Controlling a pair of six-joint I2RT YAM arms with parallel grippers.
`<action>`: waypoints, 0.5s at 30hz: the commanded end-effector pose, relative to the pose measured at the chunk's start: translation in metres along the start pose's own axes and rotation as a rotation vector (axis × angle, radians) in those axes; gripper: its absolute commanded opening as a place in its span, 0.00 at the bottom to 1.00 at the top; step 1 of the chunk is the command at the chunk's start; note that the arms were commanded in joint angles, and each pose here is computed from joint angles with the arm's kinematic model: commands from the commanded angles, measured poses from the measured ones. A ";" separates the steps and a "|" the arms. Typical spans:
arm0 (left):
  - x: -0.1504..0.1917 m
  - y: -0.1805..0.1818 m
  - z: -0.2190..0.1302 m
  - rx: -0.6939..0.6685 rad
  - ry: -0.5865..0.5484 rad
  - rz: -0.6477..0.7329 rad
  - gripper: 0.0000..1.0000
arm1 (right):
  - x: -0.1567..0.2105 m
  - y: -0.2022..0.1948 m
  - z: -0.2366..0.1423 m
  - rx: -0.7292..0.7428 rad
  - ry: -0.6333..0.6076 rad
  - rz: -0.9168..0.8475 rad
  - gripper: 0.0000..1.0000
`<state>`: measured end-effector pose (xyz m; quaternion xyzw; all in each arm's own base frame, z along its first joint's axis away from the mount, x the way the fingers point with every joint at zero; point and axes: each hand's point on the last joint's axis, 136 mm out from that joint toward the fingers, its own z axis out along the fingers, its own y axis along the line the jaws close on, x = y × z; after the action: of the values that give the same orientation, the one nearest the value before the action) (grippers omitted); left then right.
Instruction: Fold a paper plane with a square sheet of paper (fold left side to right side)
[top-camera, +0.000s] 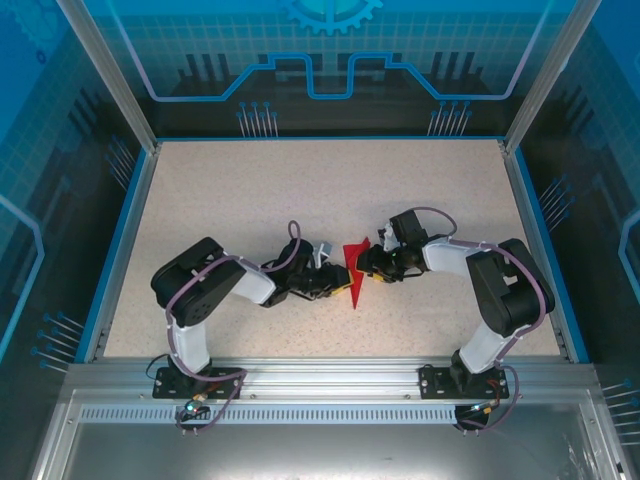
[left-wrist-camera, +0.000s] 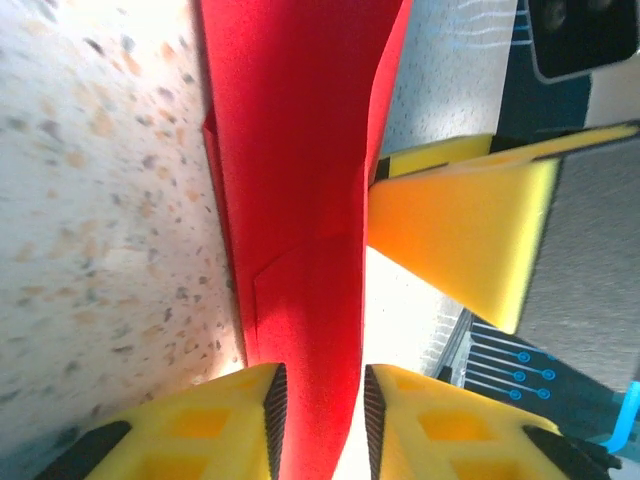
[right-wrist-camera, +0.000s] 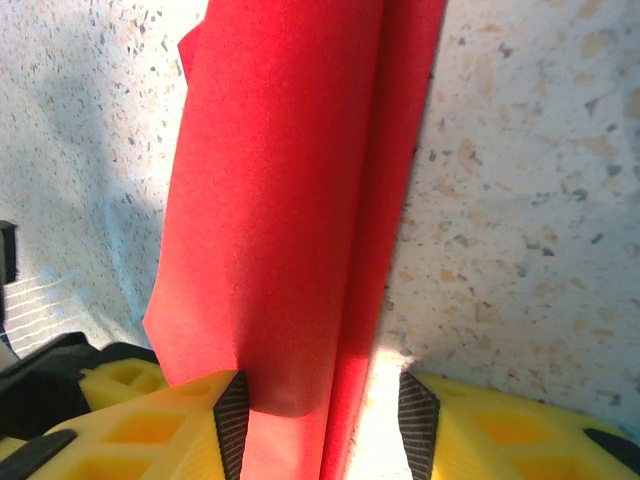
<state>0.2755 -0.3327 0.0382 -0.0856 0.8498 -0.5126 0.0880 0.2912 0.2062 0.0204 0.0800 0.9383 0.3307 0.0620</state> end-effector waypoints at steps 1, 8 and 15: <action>-0.010 -0.005 -0.013 0.005 -0.023 0.027 0.33 | 0.012 -0.013 0.018 0.060 0.040 -0.026 0.48; -0.027 -0.008 -0.013 -0.013 -0.035 0.033 0.47 | 0.012 -0.012 0.018 0.056 0.042 -0.030 0.48; -0.035 -0.008 -0.002 -0.006 -0.025 0.029 0.47 | 0.013 -0.012 0.018 0.053 0.047 -0.031 0.48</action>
<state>0.3053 -0.3224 0.0522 -0.0928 0.8506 -0.5052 0.1122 0.2911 0.2063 0.0202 0.0783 0.9386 0.3303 0.0614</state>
